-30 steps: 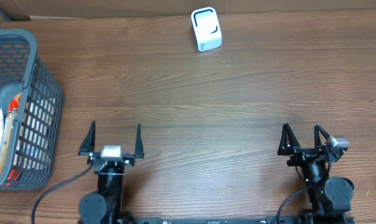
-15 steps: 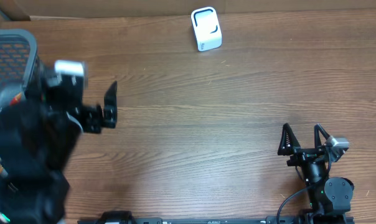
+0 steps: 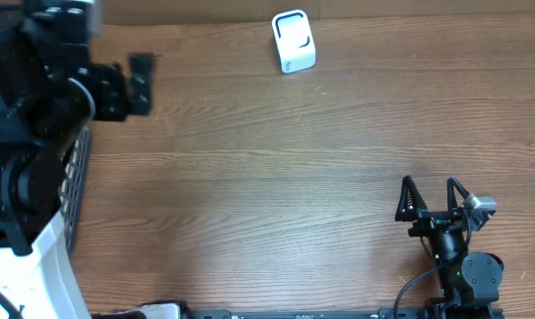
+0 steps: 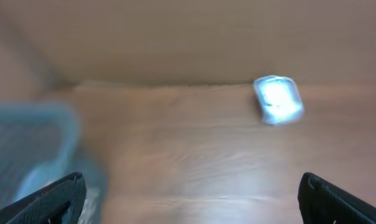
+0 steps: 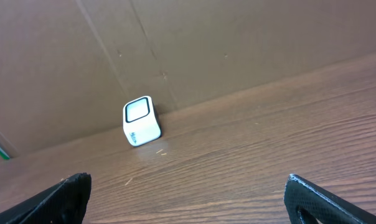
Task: Scan the item barcode
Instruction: 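Swing the left gripper over the basket and reach down into it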
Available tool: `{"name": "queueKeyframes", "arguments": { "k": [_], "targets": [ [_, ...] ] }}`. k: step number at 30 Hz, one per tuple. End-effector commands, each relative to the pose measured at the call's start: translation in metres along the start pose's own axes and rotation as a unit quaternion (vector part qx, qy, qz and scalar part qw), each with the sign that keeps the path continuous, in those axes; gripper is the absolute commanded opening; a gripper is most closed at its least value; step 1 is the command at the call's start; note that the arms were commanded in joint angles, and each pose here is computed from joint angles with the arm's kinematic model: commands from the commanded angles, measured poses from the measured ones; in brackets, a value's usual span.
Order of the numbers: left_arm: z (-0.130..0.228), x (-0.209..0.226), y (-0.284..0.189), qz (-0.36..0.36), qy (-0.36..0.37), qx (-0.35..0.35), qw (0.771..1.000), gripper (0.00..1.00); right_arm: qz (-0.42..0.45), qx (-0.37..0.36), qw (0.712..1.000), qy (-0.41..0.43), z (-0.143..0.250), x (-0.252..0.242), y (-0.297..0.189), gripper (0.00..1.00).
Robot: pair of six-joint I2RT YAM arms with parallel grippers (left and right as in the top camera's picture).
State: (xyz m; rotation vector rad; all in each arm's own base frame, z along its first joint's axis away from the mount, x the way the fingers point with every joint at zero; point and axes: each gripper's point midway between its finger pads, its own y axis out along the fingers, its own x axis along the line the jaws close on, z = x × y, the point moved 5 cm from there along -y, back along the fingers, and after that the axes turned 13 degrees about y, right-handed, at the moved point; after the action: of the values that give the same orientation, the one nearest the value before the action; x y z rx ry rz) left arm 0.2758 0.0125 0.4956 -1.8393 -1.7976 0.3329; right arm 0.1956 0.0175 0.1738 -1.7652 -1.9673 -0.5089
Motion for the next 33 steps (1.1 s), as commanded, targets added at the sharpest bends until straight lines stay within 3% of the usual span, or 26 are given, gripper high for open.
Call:
{"name": "queueKeyframes", "arguments": {
  "k": [1, 5, 9, 12, 21, 23, 27, 33],
  "targets": [
    [0.022, 0.075, -0.026, -0.259, -0.178, 0.023, 0.949, 1.00, -0.003, 0.000, 1.000, 0.001, 0.002, 0.000, 0.000, 1.00],
    [0.050, 0.113, -0.045, -0.354, -0.264, 0.043, 0.896, 1.00, -0.003, 0.001, 1.000, 0.001, 0.003, 0.000, 0.000, 1.00],
    [0.082, 0.143, -0.063, -0.432, -0.363, 0.055, 0.824, 1.00, -0.003, 0.000, 1.000, 0.001, 0.002, 0.000, 0.000, 1.00],
    [0.096, 0.162, -0.065, -0.462, -0.381, 0.069, 0.798, 0.99, -0.003, 0.000, 1.000, 0.001, 0.002, 0.000, 0.000, 1.00],
    [0.128, 0.207, -0.012, -0.426, -0.292, 0.206, 0.831, 1.00, -0.003, 0.000, 1.000, 0.001, 0.002, 0.000, 0.000, 1.00],
    [0.138, 0.215, 0.009, -0.385, -0.297, 0.226, 0.844, 1.00, -0.003, 0.000, 1.000, 0.001, 0.002, 0.000, 0.000, 1.00],
    [0.167, 0.232, 0.046, -0.317, -0.332, 0.263, 0.849, 0.99, -0.003, 0.000, 1.000, 0.001, 0.002, 0.000, 0.000, 1.00],
    [0.214, 0.247, 0.083, -0.257, -0.341, 0.325, 0.844, 0.96, -0.003, 0.000, 1.000, 0.001, 0.002, 0.000, 0.000, 1.00]
  ]
}}
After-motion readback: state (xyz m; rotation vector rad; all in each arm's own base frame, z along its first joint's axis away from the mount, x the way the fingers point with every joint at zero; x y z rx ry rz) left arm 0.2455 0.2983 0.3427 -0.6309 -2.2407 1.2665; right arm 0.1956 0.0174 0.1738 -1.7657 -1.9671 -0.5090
